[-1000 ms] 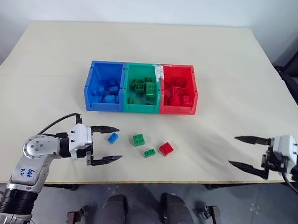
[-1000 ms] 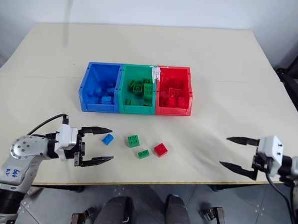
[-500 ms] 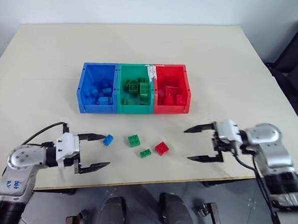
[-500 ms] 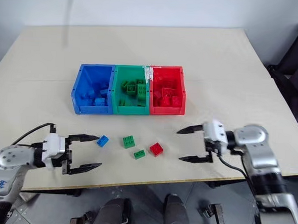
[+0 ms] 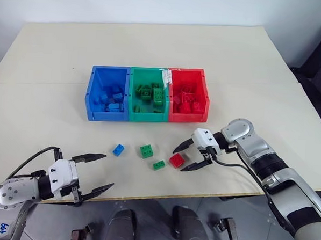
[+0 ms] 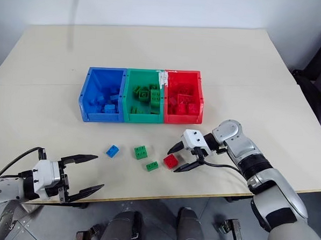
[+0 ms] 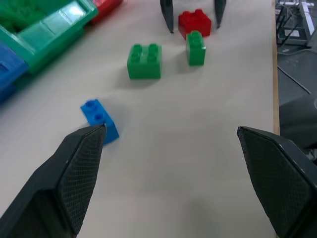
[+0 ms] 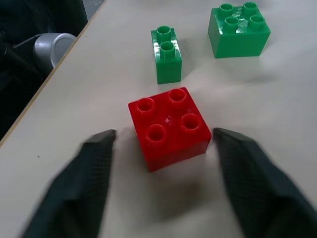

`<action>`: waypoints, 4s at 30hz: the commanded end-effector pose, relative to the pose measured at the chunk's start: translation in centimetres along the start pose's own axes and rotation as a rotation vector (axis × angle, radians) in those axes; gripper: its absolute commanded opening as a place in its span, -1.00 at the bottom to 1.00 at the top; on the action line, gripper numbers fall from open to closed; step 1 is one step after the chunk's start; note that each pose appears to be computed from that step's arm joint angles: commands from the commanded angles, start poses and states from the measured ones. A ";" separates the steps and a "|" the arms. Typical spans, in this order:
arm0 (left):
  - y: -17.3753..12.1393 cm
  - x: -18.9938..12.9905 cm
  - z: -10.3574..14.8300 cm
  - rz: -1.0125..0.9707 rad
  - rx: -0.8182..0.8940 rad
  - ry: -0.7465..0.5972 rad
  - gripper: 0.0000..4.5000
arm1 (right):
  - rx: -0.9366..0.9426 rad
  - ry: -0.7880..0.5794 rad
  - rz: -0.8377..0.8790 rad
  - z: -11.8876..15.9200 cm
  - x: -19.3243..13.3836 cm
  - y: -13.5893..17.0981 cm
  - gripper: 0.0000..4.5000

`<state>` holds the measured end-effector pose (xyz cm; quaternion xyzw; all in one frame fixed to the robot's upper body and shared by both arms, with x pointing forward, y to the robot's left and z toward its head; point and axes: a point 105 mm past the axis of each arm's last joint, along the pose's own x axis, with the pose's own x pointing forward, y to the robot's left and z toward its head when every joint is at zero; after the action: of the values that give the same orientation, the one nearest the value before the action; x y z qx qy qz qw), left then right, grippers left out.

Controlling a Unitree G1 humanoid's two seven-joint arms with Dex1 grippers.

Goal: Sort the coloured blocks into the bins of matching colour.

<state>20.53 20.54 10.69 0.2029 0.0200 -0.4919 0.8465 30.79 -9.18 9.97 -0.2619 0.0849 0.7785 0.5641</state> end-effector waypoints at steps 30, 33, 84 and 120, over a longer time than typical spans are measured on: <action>4.4 5.4 5.9 0.035 -0.055 -0.241 1.00 | 0.187 -0.287 -1.014 6.0 -12.0 -12.3 0.35; 4.4 5.1 5.7 0.051 -0.053 -0.236 1.00 | 0.158 -0.308 -0.998 6.5 -12.0 -12.2 0.83; 1.6 -0.6 1.4 0.001 -0.014 -0.035 1.00 | 0.098 -0.120 -0.141 3.5 0.7 2.0 0.98; 3.2 1.3 3.5 0.139 -0.089 -0.190 1.00 | 0.054 -0.376 -0.555 10.5 -1.1 -6.5 -0.79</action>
<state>23.32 20.01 13.65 0.1233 -0.0329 -0.4498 0.8840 33.18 -3.28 19.34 -0.1244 -0.0562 0.6453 0.7516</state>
